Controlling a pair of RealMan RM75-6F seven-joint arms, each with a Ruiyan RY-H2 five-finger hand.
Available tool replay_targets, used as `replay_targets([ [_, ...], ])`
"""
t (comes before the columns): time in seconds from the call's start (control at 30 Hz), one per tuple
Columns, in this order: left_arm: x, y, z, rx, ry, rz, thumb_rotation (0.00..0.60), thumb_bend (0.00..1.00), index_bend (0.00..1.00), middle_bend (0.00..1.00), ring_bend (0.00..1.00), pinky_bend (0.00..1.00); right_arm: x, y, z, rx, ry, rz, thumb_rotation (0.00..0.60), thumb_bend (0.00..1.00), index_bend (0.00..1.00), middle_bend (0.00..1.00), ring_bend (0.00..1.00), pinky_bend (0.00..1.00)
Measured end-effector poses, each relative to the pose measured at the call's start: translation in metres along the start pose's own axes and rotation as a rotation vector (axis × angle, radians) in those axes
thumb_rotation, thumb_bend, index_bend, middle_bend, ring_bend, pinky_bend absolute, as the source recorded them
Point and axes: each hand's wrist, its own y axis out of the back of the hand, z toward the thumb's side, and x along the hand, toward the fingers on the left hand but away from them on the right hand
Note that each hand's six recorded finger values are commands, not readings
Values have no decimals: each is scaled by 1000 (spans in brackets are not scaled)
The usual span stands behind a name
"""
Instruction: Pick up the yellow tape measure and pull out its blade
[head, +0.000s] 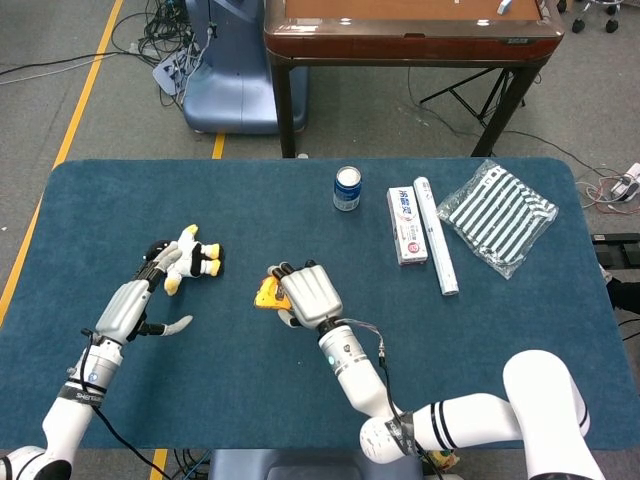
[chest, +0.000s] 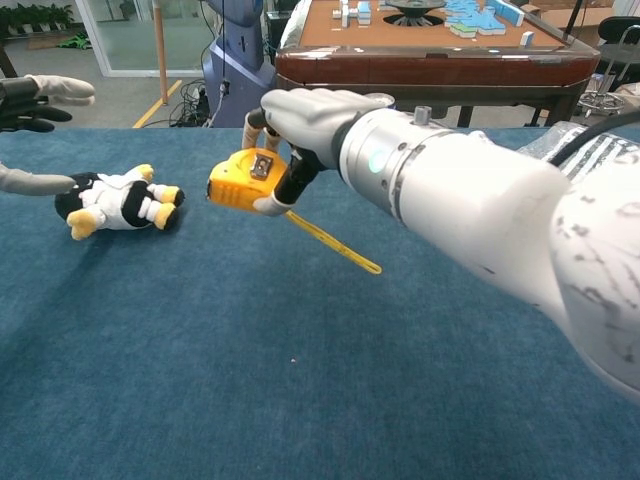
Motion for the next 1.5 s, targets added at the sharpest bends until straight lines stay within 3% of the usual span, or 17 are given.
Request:
replay_targets([
  [0.73,15,-30,32,-94,-51,-8,600,188,0,0,0,0,-12,2,32,-63,8,-36,600,657,548,566,497,317],
  [1.5,31,-42,33,-131,-24,6,600,188,0,0,0,0,-16,0,42,-113,22,-44,600,656,549,566,497,317],
])
